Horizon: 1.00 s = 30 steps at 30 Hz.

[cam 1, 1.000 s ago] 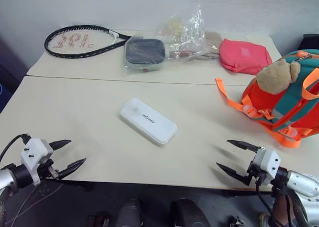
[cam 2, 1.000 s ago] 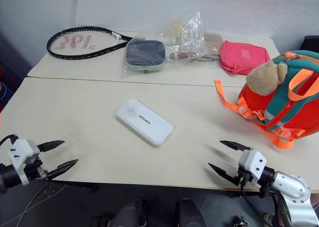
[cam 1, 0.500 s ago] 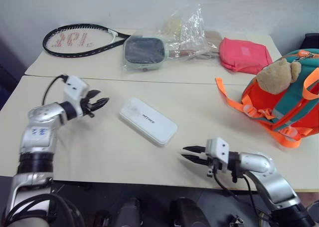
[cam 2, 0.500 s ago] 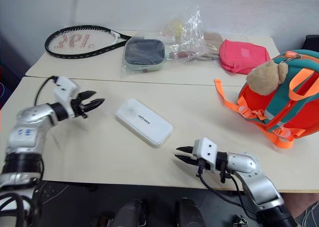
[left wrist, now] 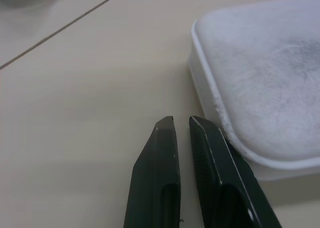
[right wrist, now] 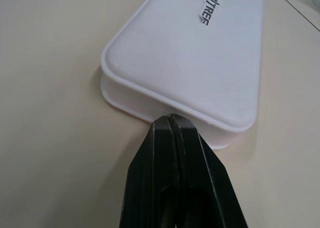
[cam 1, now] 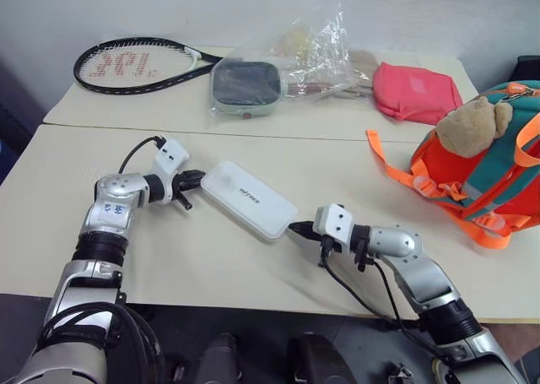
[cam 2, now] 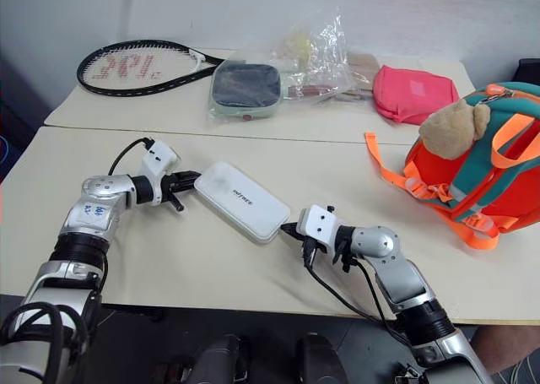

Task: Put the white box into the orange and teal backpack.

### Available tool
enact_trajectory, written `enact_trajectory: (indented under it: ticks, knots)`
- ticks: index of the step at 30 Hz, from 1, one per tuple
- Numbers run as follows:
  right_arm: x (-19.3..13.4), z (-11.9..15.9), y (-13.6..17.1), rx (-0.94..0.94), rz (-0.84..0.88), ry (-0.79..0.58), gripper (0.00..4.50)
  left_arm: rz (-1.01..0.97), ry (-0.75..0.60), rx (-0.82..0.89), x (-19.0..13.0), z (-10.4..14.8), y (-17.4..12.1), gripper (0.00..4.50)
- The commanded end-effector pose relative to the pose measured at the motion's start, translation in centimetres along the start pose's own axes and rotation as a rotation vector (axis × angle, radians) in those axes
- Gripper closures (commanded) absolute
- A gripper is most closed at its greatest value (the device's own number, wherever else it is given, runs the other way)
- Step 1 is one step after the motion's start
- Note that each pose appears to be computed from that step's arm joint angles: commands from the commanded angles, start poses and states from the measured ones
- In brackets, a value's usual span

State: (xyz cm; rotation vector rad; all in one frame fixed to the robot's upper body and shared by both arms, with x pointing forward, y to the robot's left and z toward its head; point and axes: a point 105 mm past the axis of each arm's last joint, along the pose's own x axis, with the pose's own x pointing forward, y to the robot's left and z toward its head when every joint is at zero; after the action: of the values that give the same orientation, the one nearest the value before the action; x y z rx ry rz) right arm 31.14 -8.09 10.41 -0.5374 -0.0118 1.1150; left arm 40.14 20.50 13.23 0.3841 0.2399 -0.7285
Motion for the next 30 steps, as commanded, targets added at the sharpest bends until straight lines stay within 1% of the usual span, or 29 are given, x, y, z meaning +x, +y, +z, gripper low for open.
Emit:
enact_trajectory:
  ticks: [1,6,11,15,18,21,23,24,25,26,28,29,30]
  knots:
    - [-0.4,1.3,-1.2,-0.025,-0.027,-0.039,4.50,-0.072,-0.050,0.022,-0.2,1.1,-1.4,3.99]
    - [-1.3,1.0,-2.1,-0.040,-0.024,-0.016,4.50,-0.183,-0.058,0.016,-1.4,0.6,-4.1,3.99]
    - [-2.5,0.6,-3.8,-0.054,-0.054,0.017,4.50,-0.245,-0.030,-0.001,-3.4,-0.1,-6.5,3.99]
    - [-3.0,0.0,-4.4,-0.057,-0.061,0.042,4.50,-0.214,-0.027,-0.028,-4.4,-0.7,-6.9,3.99]
    - [-3.2,-0.5,-4.6,-0.059,-0.063,0.063,4.50,-0.189,-0.043,-0.104,-5.3,-0.7,-6.7,3.99]
    - [-3.5,-1.0,-4.7,-0.065,-0.062,0.086,4.50,-0.106,0.028,-0.274,-6.5,-2.6,-5.3,3.40]
    - [-3.7,-1.2,-4.9,-0.070,-0.064,0.096,4.50,-0.077,0.108,-0.407,-7.3,-4.5,-4.8,2.87]
    - [-3.9,-1.2,-5.1,-0.073,-0.067,0.100,4.50,-0.077,0.107,-0.549,-7.7,-4.9,-4.6,2.52]
    - [-4.0,-1.2,-5.3,-0.076,-0.070,0.102,4.50,-0.091,0.069,-0.699,-8.0,-4.5,-4.3,2.21]
    - [-4.0,-1.2,-5.4,-0.078,-0.072,0.103,4.50,-0.116,0.043,-0.805,-8.1,-4.0,-4.3,1.97]
    - [-4.1,-1.2,-5.5,-0.080,-0.072,0.105,4.50,-0.157,0.004,-0.924,-7.9,-2.8,-4.2,1.34]
    - [-4.1,-1.2,-5.5,-0.082,-0.067,0.106,4.50,-0.205,-0.045,-1.052,-7.6,-1.7,-3.9,1.03]
    - [-4.1,-1.3,-5.5,-0.083,-0.064,0.107,4.50,-0.253,-0.081,-1.144,-7.4,-0.8,-3.9,0.71]
